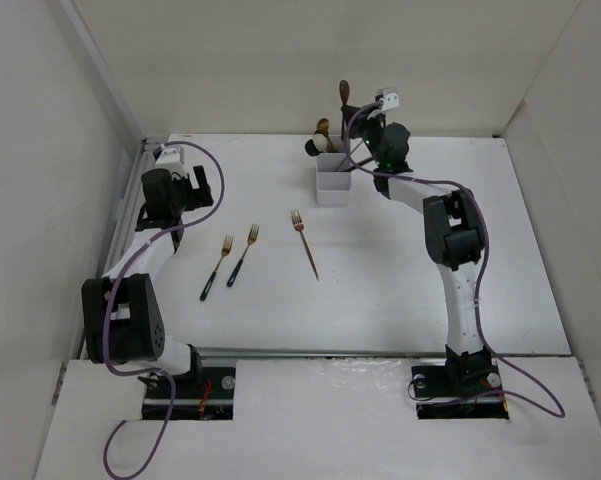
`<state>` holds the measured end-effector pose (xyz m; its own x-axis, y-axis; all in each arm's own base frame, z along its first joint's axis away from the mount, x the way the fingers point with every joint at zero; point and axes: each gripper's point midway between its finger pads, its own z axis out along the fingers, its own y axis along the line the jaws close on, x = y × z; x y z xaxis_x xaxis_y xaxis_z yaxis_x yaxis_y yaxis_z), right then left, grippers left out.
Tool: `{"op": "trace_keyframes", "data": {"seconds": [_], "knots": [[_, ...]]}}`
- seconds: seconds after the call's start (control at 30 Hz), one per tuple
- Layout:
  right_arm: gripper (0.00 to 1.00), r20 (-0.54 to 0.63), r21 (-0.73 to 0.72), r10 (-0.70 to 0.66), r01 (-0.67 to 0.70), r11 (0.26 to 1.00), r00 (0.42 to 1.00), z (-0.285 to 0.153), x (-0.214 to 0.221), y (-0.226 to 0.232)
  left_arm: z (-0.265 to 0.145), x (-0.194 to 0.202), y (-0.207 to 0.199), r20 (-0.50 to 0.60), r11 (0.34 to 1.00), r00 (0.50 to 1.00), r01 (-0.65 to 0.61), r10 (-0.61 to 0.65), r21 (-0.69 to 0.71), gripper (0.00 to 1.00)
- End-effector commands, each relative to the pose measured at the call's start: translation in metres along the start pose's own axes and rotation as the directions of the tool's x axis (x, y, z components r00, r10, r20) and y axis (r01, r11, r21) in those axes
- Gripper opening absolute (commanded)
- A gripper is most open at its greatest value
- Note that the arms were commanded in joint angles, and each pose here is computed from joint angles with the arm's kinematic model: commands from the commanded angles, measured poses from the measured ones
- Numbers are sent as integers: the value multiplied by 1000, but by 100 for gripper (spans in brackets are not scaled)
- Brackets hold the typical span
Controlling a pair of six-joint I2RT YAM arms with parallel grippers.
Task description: Sort the eating utensils into containers
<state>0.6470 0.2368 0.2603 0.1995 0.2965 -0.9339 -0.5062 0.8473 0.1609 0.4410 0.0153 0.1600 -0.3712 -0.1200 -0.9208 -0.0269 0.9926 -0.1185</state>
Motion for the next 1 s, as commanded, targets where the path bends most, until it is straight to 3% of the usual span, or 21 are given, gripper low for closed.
{"op": "trace_keyframes", "data": {"seconds": [0.0, 0.27, 0.43, 0.5, 0.6, 0.77, 0.97], "knots": [[0, -16, 68, 29, -28, 997, 999, -7, 13, -1, 0, -46, -3, 132, 1000, 991, -22, 21, 12, 84], [0, -74, 76, 55, -50, 996, 996, -17, 35, 8, 0, -38, -3, 122, 1000, 993, -12, 11, 12, 84], [26, -36, 36, 57, -56, 998, 998, -17, 15, 18, -4, -38, -1, 132, 1000, 991, -12, 11, 4, 85], [42, -25, 12, 58, -57, 998, 998, -16, 4, 29, -6, -37, -1, 133, 999, 991, -32, 31, 1, 85], [53, -17, -12, 60, -60, 998, 998, -24, -4, 42, -11, -21, 8, 89, 998, 994, -52, 55, -40, 85], [58, 43, -38, 25, -23, 999, 999, -36, -42, 68, -29, 19, 20, -21, 990, 994, -107, 106, -86, 78], [62, -8, -119, -121, 119, 986, 993, -41, -74, 124, -47, 37, 18, -101, 972, 968, -233, 229, -29, 77]]}}
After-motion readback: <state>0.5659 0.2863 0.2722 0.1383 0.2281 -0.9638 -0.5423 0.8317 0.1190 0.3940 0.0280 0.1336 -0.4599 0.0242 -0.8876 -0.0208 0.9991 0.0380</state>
